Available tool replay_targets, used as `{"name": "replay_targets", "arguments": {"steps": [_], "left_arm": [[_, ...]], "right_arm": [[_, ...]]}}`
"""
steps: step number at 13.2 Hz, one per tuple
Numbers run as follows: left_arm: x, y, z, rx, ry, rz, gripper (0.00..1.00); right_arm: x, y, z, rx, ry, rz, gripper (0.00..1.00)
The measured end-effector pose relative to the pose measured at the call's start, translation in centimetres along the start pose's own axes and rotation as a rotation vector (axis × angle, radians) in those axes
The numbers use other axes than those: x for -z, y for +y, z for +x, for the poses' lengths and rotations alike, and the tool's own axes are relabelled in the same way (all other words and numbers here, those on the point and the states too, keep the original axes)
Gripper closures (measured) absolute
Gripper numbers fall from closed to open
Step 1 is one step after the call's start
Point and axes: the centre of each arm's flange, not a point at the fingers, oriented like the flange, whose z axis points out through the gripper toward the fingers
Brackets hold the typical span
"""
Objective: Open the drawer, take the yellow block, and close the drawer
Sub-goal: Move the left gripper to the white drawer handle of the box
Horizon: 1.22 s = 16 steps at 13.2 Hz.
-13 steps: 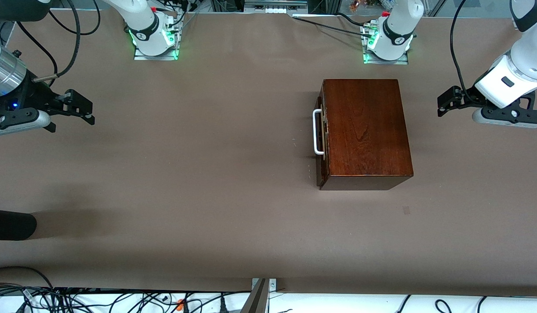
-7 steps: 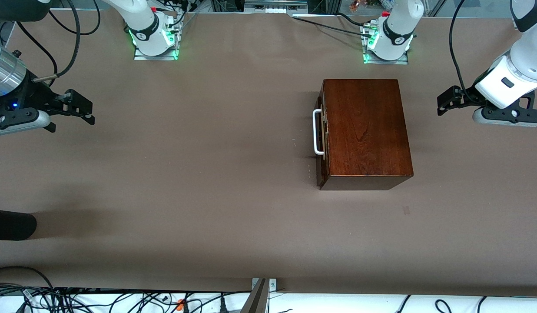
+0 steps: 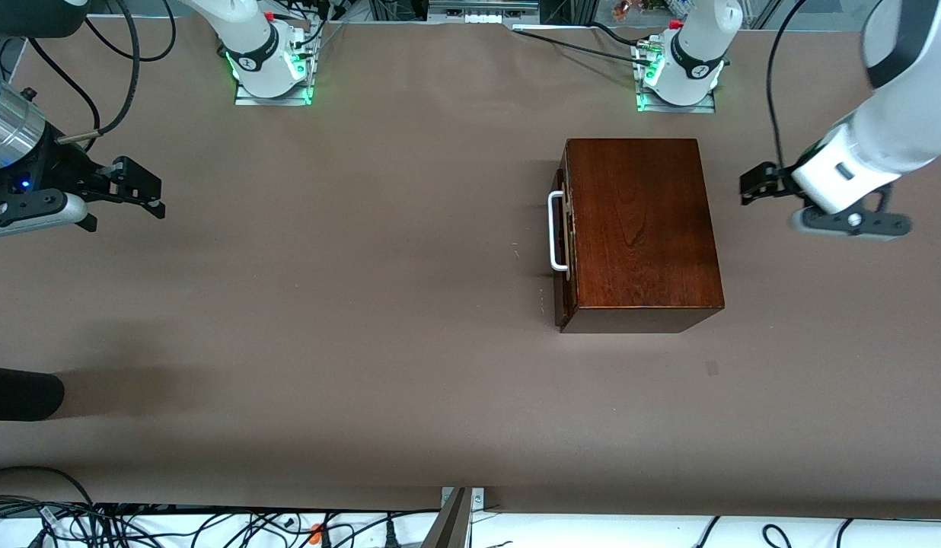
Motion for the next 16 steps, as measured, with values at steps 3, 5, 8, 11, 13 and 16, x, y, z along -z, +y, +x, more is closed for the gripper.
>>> {"name": "replay_targets", "arguments": {"steps": [3,5,8,11,13,16], "left_arm": [[-1.7,5.9,1.5,-0.053,0.003,0.001,0.0],[-3.2,11.5,2.4,-0.031,0.04,-0.008,0.0],[-6.7,21.1,2.6,0.004,0.065,-0.027,0.0],[-9.5,27.7,2.8,0.0,0.085,0.023,0.0],[-11.6,30.3,2.5,-0.008,0.085,0.074,0.0],[-14.6,33.5,1.4,0.005,0.064,0.113,0.0]], "right_arm": [[0.0,0.1,0.0,-0.001,0.0,0.0,0.0],[0.0,0.1,0.0,-0.002,0.0,0.0,0.0],[0.0,0.1,0.0,-0.002,0.0,0.0,0.0],[0.0,0.1,0.0,-0.002,0.0,0.0,0.0],[0.0,0.1,0.0,-0.002,0.0,0.0,0.0],[0.0,0.1,0.0,-0.003,0.0,0.0,0.0]]}}
